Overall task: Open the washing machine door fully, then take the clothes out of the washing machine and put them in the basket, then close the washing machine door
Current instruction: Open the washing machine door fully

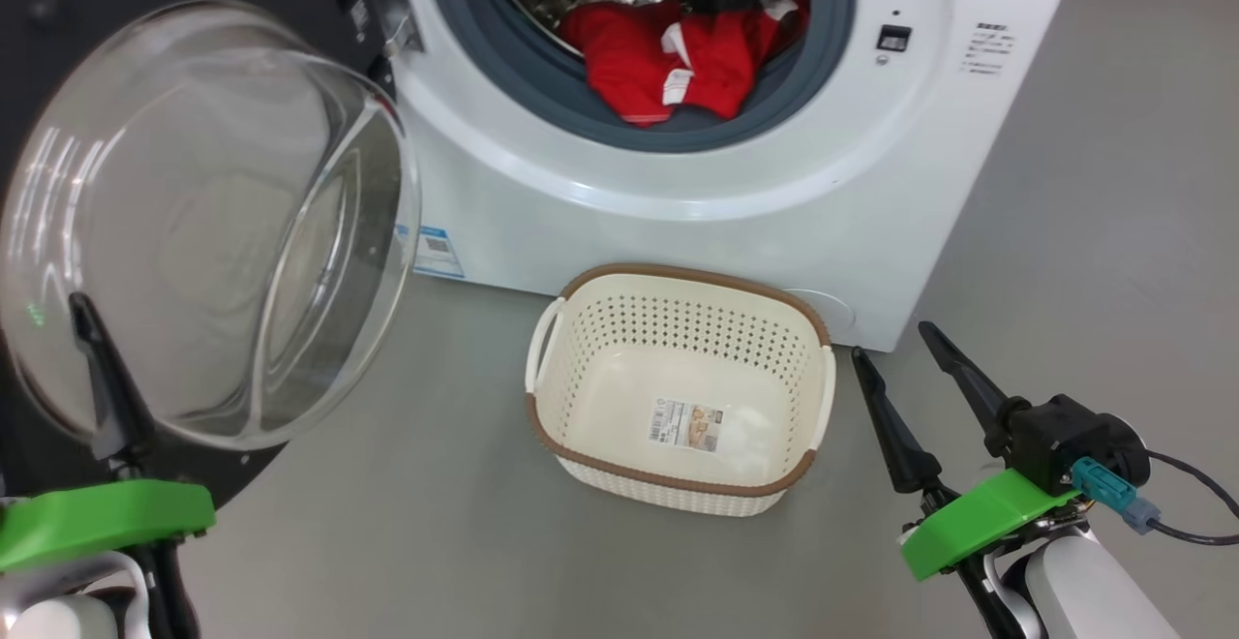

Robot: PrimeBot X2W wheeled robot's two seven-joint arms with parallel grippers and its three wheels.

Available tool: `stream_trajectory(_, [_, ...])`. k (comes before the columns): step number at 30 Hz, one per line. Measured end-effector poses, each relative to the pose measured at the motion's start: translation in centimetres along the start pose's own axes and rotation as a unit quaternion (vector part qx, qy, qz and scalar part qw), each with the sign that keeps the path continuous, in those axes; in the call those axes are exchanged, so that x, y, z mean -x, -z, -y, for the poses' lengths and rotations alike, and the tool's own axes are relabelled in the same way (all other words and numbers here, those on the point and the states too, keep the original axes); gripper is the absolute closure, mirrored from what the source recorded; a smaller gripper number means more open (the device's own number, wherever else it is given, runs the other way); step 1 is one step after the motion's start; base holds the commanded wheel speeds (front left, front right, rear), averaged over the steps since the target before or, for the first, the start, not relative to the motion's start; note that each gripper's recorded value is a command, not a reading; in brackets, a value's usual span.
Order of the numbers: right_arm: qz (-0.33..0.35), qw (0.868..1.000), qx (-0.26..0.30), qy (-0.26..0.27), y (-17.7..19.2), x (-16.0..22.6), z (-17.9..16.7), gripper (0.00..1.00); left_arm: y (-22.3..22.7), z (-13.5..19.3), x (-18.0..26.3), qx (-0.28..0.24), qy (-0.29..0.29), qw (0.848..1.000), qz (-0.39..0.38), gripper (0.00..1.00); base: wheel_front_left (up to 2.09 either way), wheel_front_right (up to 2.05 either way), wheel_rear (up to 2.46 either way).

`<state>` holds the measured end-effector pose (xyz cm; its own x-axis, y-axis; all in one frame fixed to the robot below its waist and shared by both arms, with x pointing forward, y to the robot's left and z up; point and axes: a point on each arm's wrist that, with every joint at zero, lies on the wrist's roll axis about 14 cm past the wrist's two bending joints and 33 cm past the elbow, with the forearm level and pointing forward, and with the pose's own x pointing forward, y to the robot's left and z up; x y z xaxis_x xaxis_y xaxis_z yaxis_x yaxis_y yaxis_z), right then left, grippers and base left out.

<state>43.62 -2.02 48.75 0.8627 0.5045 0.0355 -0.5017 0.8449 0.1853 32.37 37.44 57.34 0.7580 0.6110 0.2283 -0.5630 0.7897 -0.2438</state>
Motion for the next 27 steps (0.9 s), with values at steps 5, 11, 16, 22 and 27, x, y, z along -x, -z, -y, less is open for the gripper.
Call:
stream_trajectory(5, [0.017, 0.999, 0.001, 0.031, -1.2, 1.0, 1.7, 0.00, -1.2, 4.7, 0.1, 0.026, 0.079, 0.996, 0.023, 0.00, 0.00, 0.00, 0.00])
stream_trajectory(11, [0.039, 0.996, 0.000, 0.076, -2.7, 2.5, 4.2, 0.00, 0.1, 8.3, 0.4, 0.037, 0.134, 0.990, 0.008, 0.00, 0.00, 0.00, 0.00])
stream_trajectory(16, [0.052, 0.992, 0.009, 0.114, -3.6, 4.1, 6.3, 0.00, 1.8, 12.5, 1.2, 0.046, 0.195, 0.980, -0.015, 0.00, 0.00, 0.00, 0.00])
stream_trajectory(22, [0.069, 0.985, 0.018, 0.159, -4.9, 6.3, 8.9, 0.00, 3.6, 17.0, 2.6, 0.057, 0.259, 0.963, -0.040, 0.00, 0.00, 0.00, 0.00])
stream_trajectory(27, [0.081, 0.979, 0.027, 0.188, -5.9, 8.1, 10.4, 0.00, 5.5, 19.2, 4.3, 0.062, 0.290, 0.953, -0.069, 0.00, 0.00, 0.00, 0.00])
